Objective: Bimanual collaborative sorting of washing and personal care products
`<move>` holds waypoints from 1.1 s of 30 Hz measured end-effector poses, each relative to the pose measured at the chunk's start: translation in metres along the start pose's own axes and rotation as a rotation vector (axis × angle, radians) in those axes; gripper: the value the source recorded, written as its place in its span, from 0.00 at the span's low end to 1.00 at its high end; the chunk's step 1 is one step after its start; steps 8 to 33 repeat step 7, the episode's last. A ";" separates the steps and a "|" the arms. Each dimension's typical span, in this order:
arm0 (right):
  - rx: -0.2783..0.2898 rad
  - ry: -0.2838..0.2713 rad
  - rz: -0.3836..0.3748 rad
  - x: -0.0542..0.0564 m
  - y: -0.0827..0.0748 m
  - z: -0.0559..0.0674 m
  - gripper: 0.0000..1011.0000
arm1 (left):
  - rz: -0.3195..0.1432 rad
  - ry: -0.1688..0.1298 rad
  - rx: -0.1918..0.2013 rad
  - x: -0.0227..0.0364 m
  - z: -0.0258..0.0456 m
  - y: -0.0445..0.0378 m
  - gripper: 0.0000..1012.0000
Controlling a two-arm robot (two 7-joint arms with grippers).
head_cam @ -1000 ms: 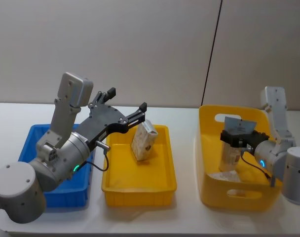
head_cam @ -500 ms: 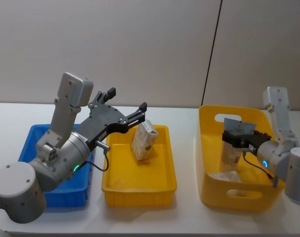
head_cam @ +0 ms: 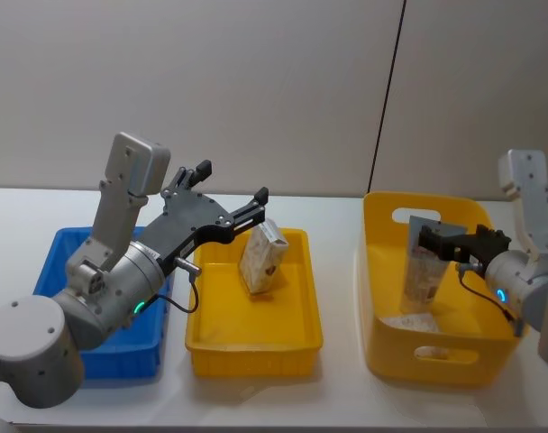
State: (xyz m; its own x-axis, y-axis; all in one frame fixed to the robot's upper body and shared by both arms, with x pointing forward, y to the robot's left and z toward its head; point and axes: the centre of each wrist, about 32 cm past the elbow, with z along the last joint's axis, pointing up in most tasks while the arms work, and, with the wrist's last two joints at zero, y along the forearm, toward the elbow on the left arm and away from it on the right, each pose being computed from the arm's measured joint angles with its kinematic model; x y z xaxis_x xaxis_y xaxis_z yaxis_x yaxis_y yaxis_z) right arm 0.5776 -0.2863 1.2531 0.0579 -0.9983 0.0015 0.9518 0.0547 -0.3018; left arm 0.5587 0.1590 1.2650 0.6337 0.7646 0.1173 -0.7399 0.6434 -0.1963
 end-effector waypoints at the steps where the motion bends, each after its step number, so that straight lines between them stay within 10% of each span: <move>1: 0.005 -0.002 0.001 0.001 -0.001 0.000 0.99 | 0.000 0.000 0.000 0.0000 0.0000 0.0000 0.99; 33: 0.023 -0.008 0.002 0.004 -0.004 0.002 0.99 | 0.000 0.000 0.000 0.0000 0.0000 0.0000 0.99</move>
